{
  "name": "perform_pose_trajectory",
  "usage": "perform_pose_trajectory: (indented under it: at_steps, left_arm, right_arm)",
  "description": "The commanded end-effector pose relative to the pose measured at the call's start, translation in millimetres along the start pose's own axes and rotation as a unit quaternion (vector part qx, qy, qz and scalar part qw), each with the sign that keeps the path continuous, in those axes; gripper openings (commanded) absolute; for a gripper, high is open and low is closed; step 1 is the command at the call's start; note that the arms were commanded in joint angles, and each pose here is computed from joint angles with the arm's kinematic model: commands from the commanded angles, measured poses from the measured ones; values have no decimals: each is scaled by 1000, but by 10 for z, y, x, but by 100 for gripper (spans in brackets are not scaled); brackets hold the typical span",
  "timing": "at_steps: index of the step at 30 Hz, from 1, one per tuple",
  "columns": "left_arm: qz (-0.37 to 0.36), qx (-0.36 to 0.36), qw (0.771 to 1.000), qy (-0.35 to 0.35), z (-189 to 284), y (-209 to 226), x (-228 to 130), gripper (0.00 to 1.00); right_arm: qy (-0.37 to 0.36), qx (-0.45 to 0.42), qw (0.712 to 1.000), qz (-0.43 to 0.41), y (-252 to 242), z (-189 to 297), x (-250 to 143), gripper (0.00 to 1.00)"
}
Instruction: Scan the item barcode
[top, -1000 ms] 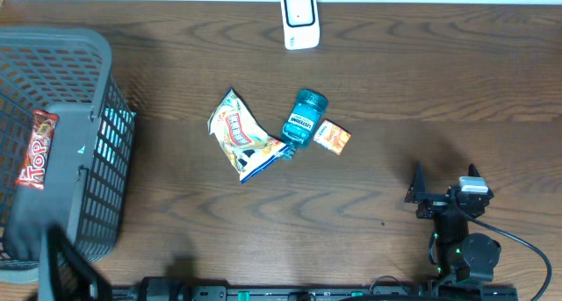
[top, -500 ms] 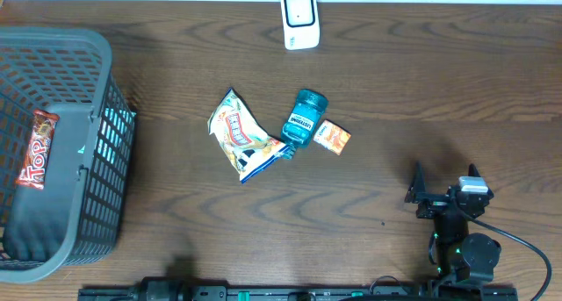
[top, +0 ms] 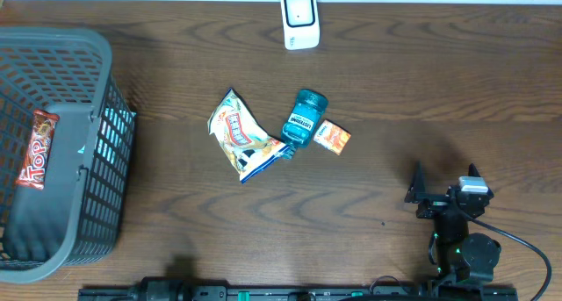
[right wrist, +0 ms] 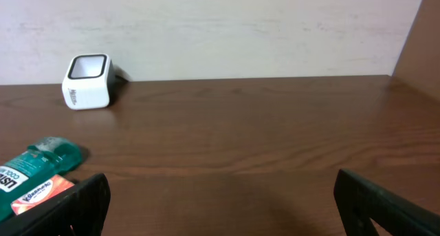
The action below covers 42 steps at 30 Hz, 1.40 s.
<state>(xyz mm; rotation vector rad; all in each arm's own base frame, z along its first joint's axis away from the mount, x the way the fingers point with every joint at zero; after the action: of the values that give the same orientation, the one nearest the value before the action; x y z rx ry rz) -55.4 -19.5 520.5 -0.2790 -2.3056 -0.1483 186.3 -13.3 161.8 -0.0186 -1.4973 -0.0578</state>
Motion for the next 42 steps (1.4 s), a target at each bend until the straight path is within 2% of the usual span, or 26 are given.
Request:
perform_pose_trajectory:
  at_steps: [1, 6, 17, 42]
  left_arm:
    - [9, 10, 1000, 15, -88, 67, -222, 98]
    - [12, 50, 998, 29, -264, 253, -685, 98]
    - [14, 53, 998, 43, -399, 423, -1646, 98]
    - [20, 58, 995, 84, -375, 445, -1848, 98]
  right_arm:
    - [2, 6, 1000, -7, 20, -1, -13, 99]
    - [2, 6, 1000, -7, 20, -1, -13, 99]
    - [2, 6, 1000, -7, 20, -1, -13, 99]
    - [3, 6, 1000, -7, 20, -1, -13, 99]
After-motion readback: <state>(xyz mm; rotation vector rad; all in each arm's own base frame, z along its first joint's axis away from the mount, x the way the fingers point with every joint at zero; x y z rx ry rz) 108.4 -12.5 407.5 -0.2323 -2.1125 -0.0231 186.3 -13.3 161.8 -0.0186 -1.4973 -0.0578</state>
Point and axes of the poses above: each gripper's point midway between its finger pads, its own z axis back along the fingers, its own y axis along the line the jaws close on, x = y × z, the point moved 6 cm from there along z, back along the fingers
